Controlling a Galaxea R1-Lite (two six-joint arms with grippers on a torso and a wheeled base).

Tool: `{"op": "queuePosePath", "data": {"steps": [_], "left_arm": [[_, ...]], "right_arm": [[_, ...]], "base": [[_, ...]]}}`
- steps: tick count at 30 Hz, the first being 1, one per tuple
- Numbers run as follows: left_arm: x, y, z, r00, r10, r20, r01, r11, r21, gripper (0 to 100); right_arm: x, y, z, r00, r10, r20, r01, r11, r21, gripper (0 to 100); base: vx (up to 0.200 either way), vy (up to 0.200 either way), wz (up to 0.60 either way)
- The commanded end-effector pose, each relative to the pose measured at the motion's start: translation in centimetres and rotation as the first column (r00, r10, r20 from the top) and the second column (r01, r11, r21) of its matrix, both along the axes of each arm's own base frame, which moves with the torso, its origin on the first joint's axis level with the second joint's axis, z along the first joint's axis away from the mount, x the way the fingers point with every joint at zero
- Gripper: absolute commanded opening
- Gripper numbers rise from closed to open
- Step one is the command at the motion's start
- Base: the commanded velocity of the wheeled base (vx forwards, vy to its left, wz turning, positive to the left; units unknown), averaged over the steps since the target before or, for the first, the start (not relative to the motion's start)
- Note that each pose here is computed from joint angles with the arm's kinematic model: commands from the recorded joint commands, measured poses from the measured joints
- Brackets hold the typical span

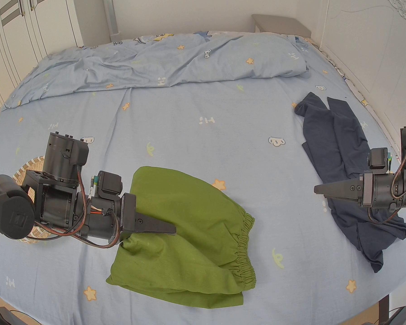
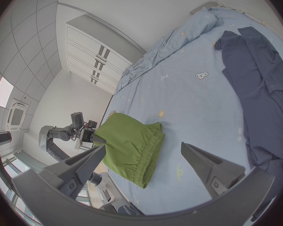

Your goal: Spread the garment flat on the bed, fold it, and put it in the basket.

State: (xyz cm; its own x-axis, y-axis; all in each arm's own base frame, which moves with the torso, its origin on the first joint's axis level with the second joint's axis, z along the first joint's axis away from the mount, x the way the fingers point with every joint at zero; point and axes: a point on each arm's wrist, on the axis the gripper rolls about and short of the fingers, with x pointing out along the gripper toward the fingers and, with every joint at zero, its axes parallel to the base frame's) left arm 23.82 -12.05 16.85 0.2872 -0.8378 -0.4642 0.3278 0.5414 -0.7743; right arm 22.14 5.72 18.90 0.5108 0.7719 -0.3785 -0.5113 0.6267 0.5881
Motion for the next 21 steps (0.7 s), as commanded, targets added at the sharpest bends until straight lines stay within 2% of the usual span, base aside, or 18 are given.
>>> {"op": "queuePosePath", "data": {"steps": [1, 19, 21], "left_arm": [[-0.33, 0.07, 0.60, 1.000, -0.002, 0.020, 0.002, 1.000, -0.009, 0], [-0.51, -0.20, 0.44, 1.000, -0.016, 0.017, 0.016, 1.000, -0.006, 0], [-0.71, -0.37, 0.34, 0.999, -0.026, 0.018, 0.026, 1.000, -0.002, 0]], "right_arm": [[-0.02, 0.03, 0.02, 1.000, 0.002, 0.001, -0.002, 1.000, 0.000, 100], [-0.13, 0.18, -0.13, 1.000, 0.009, -0.005, -0.009, 1.000, 0.000, 100], [-0.13, 0.18, -0.13, 1.000, 0.009, -0.005, -0.009, 1.000, 0.000, 100]], "base": [[0.000, 0.200, 0.00], [0.000, 0.200, 0.00], [0.000, 0.000, 0.00]]}}
